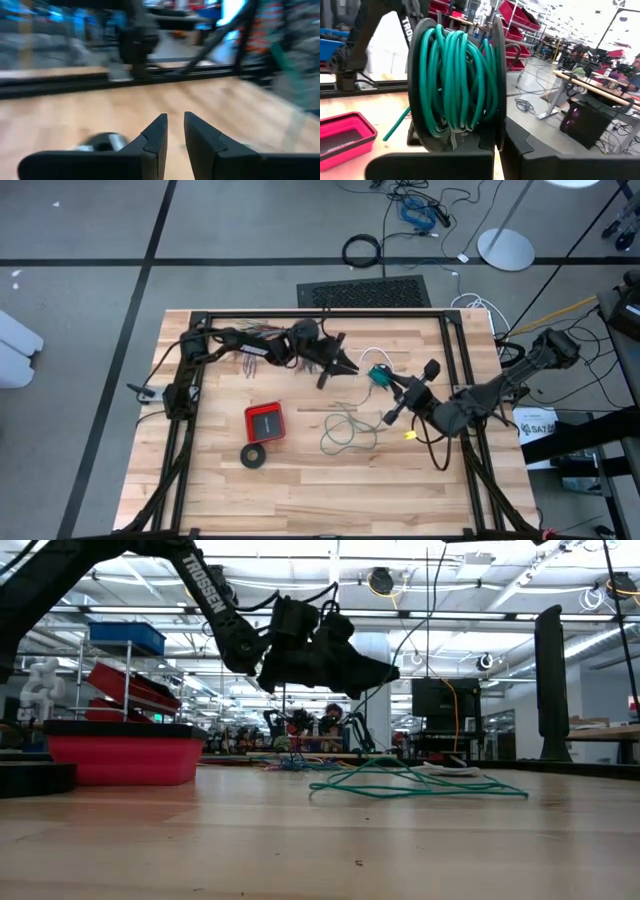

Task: Coil cords
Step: Coil the green wire onto the spool

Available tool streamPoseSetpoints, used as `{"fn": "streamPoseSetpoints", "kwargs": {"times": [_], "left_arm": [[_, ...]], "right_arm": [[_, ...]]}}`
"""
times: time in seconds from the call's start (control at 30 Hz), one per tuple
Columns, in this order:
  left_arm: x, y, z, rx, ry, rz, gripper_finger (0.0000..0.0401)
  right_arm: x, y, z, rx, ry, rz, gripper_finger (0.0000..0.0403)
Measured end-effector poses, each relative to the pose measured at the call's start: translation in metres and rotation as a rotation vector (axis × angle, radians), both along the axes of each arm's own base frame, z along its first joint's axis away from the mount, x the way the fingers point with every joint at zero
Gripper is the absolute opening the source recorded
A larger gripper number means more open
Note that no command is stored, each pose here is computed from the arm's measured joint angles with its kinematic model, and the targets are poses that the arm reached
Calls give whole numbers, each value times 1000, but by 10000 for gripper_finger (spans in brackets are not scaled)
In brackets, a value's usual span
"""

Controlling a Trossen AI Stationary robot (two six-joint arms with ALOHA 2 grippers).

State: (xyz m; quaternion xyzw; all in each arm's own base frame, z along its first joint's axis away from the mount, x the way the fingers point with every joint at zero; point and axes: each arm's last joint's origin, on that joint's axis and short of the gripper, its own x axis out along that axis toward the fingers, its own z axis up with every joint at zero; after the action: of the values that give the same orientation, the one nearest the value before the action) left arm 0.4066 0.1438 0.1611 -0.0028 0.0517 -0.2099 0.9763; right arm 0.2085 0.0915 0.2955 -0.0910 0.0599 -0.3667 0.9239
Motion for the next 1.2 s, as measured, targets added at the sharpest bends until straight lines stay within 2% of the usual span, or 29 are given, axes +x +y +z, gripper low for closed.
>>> {"fn": "streamPoseSetpoints", "kwargs": {"times": [0.17, 0.3, 0.5, 0.63, 0.87, 1.03, 1.2], "left_arm": [[-4, 0, 7, -79, -20, -169, 71], [5, -26, 7, -78, -20, -240, 88], [14, -47, 8, -65, -23, -153, 153], [15, -49, 9, -126, 7, -146, 186], [19, -68, 8, -190, 59, -211, 195], [22, -89, 8, -192, 68, -252, 195], [25, -94, 7, -204, 82, -169, 195]], "right_arm": [[-2, 1, -3, 2, 9, -7, 0], [-3, 1, -8, 14, 26, -7, 0], [-6, 1, -15, 19, 54, -3, 0], [-7, 2, -16, 14, 66, 2, 0], [-7, 1, -18, 0, 85, 1, 0], [-7, 1, -18, -5, 92, 1, 0], [-7, 1, -18, -6, 92, 1, 0]]}}
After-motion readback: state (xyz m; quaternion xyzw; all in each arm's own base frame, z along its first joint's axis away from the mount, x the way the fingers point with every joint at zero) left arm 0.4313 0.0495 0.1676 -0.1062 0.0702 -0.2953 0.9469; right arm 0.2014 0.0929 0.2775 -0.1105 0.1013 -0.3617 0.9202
